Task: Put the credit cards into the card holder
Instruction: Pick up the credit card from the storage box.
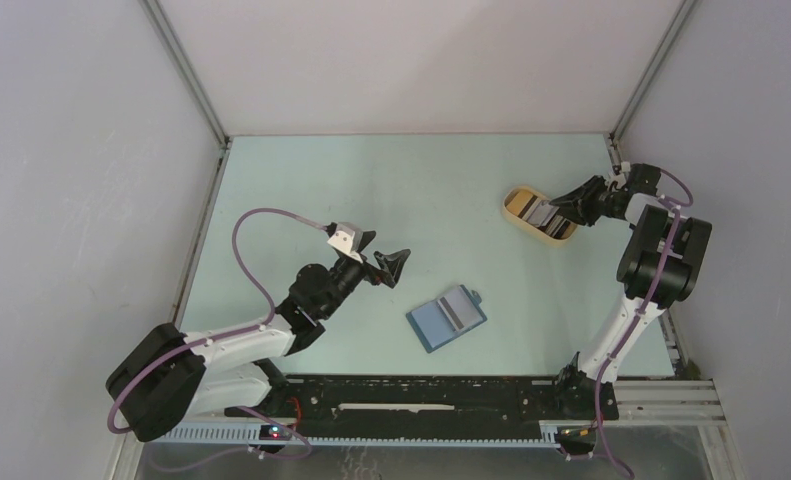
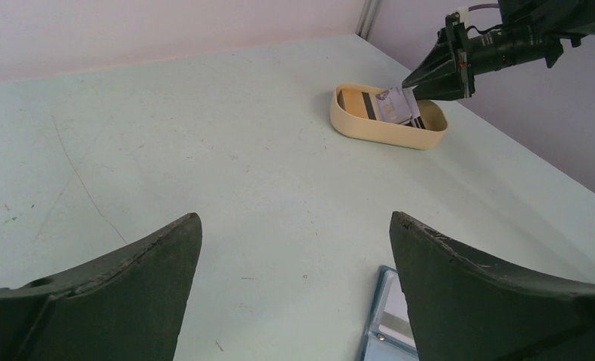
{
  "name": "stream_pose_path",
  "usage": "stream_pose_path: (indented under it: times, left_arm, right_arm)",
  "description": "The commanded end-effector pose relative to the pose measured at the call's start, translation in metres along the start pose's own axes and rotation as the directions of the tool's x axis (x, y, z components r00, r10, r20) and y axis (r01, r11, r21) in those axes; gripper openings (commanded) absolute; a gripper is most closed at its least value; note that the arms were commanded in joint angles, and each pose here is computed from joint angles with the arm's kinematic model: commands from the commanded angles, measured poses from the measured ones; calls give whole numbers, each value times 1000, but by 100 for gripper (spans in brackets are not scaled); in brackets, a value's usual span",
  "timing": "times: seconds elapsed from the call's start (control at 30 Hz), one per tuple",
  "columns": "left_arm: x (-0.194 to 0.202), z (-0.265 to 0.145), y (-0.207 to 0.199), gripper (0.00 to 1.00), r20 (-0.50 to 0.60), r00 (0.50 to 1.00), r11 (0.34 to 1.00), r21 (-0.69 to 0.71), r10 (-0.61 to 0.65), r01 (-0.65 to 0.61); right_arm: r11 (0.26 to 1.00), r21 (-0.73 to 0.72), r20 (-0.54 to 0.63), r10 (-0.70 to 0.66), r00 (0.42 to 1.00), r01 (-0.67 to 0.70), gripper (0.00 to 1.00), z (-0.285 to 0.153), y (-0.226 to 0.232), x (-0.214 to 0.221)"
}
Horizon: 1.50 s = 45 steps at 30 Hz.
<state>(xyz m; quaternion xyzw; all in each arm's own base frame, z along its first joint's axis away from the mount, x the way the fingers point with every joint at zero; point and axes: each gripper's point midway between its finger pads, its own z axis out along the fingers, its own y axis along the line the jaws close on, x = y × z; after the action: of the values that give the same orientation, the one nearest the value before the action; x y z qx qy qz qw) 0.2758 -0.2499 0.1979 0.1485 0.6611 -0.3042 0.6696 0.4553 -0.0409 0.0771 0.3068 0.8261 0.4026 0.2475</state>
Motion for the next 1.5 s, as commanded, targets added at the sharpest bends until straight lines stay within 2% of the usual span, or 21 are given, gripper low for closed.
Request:
stream_pose_path:
  times: [0.0,0.17,0.33,0.53,0.83,1.0,1.47]
  left_arm:
    - [-12,3,-4,100,43,999,1000,15,-15,14]
    - [-12,3,-4,100,42,999,1000,16,-15,14]
    - [-12,3,-4,100,42,999,1000,16,-15,14]
    - [-12,3,-4,100,42,999,1000,16,-14,14]
    - [-11,3,-4,100,41,999,1000,16,-14,13]
    - [-12,3,-4,100,42,999,1000,16,-14,13]
    - [-12,1,-4,100,44,999,1000,17,-14,13]
  right_arm:
    - [1000,-14,-5,-16,1000,16,38,-5,3,2]
    - [1000,-2,-8,-8,1000,8,31,-4,-2,3]
    - [1000,14,-11,1,1000,0,17,-4,-7,4]
    - [1000,26,-15,5,1000,-5,14,-5,-12,5]
    - [1000,19,-25,3,1000,-2,2,-13,-22,4]
    - [999,27,-24,-17,1000,18,0,-18,-26,4]
    - [979,68,-5,-191,982,191,0,-46,-12,10]
